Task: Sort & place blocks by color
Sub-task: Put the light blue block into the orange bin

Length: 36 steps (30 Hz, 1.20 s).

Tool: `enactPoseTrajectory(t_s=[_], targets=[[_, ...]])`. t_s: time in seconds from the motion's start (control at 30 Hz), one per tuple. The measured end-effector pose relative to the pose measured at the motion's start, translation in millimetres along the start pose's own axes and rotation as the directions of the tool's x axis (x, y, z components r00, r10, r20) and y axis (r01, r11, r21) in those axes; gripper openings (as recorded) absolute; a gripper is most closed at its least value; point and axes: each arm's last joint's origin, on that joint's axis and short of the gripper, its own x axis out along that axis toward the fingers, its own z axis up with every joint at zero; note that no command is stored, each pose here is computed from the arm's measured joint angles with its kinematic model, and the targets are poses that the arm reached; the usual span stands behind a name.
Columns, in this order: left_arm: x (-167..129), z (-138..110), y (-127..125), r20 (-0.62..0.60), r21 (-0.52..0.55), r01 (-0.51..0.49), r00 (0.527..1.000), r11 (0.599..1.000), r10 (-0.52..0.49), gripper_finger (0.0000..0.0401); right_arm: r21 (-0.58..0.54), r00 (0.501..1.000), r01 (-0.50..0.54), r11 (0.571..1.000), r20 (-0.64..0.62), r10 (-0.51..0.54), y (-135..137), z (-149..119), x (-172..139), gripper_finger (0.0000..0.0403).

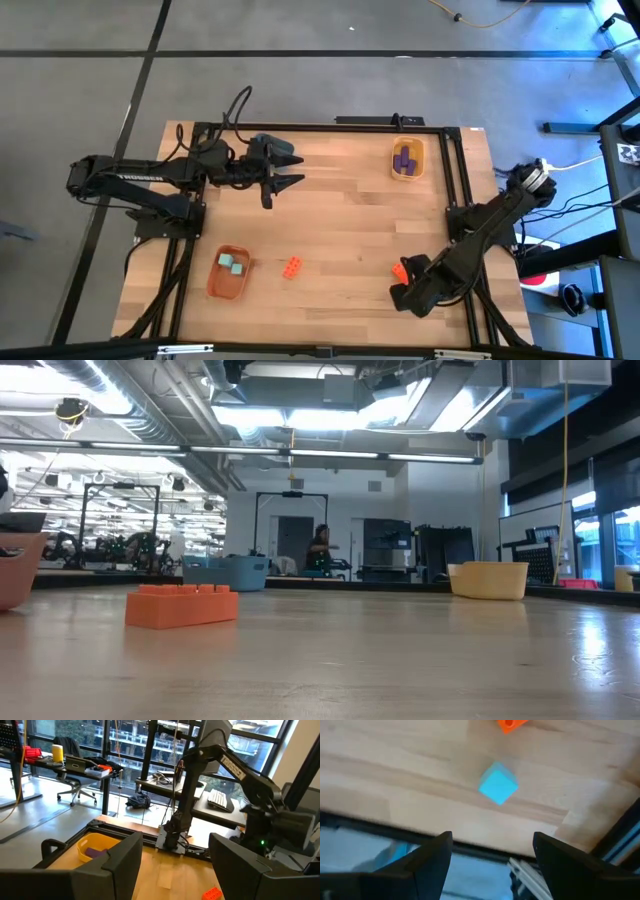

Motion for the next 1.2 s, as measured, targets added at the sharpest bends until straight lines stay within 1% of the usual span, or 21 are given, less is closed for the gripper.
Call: enactPoseTrajectory(t_s=[0.17, 0.37, 0.5, 0.7, 1.0, 1.2], targets=[[0.0, 0.0, 0.0, 0.0, 0.0, 0.0, 1.0, 1.0, 0.0, 0.022, 0.094, 0.997, 0.036, 0.995, 0.061, -0.041, 2.4, -3.0, 20.9, 0.028], [0.0, 0.0, 0.0, 0.0, 0.0, 0.0, 1.0, 1.0, 0.0, 0.022, 0.147, 0.991, 0.071, 0.987, 0.101, -0.086, 4.1, -4.5, 39.2, 0.028], [0.0, 0.0, 0.0, 0.0, 0.0, 0.0, 1.0, 1.0, 0.0, 0.022, 0.154, 0.987, 0.089, 0.984, 0.116, -0.107, 5.9, -3.6, 48.2, 0.028], [0.0, 0.0, 0.0, 0.001, 0.0, -0.001, 1.0, 1.0, 0.001, 0.022, 0.158, 0.988, 0.081, 0.984, 0.119, -0.101, 10.3, -4.1, 59.1, 0.028], [0.0, 0.2, 0.1, 0.003, 0.0, -0.006, 1.0, 1.0, 0.006, 0.022, 0.172, 0.98, 0.107, 0.979, 0.149, -0.133, 11.9, -1.8, 73.2, 0.028], [0.0, 0.6, 0.1, 0.007, 0.0, -0.006, 1.0, 1.0, 0.006, 0.022, 0.175, 0.979, 0.109, 0.979, 0.151, -0.136, 13.1, -1.0, 76.4, 0.028]])
